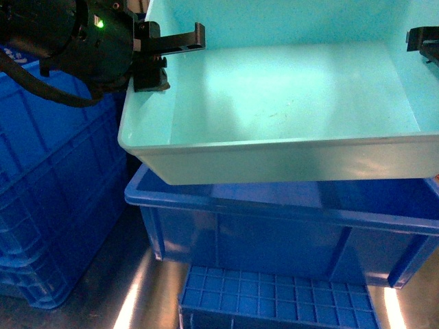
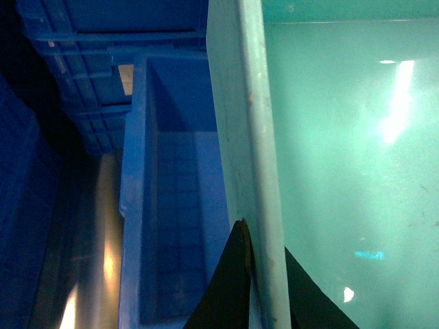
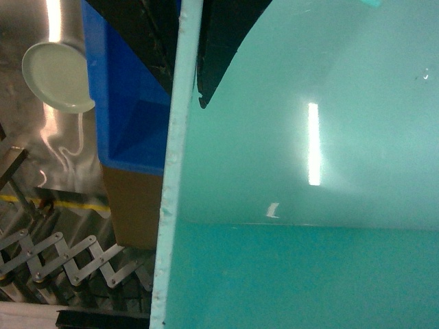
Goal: Stack blue boxes stably on right
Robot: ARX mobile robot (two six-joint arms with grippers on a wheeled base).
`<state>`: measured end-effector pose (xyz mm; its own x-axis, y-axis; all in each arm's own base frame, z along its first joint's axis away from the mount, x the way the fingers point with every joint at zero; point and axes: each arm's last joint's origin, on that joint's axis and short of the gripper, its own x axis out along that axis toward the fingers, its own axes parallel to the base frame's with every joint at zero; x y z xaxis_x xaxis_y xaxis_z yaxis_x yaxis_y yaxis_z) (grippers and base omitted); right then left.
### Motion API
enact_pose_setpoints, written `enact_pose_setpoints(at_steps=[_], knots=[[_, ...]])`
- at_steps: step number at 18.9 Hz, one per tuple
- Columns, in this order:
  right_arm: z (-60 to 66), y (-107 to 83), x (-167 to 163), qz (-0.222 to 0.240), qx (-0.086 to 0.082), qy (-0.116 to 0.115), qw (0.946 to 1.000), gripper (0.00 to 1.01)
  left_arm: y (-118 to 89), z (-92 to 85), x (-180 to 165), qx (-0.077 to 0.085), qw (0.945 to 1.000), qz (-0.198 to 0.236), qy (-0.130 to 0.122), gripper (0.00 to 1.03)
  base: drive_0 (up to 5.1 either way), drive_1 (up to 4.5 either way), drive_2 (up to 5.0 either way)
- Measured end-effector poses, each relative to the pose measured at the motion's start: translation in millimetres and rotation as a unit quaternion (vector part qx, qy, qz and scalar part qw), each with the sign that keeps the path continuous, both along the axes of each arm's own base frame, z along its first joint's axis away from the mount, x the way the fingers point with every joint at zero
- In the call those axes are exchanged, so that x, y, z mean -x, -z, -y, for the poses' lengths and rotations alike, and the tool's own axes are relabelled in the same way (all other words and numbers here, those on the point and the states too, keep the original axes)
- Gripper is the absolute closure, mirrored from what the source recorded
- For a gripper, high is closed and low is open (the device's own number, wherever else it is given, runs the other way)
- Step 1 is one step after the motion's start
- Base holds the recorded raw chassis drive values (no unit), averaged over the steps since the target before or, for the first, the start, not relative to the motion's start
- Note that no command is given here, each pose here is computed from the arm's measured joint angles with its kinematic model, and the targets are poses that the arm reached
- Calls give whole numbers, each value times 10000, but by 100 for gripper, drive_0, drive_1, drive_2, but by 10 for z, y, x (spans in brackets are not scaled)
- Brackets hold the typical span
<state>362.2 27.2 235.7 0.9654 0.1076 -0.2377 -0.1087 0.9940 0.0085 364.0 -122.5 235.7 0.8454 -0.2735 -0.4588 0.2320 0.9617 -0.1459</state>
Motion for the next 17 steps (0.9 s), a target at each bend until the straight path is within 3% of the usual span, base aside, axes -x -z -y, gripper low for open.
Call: enact_pose_setpoints(at_steps=[4,17], knots=[[0,2,0,-6,0,0,10000,94,1,0,0,-3,10000,-5,-2,101,208,270,-441],[0,4,-1,-8,1,0,10000,94,4,-2,-3,2,10000,-7,0,101,0,0,0]])
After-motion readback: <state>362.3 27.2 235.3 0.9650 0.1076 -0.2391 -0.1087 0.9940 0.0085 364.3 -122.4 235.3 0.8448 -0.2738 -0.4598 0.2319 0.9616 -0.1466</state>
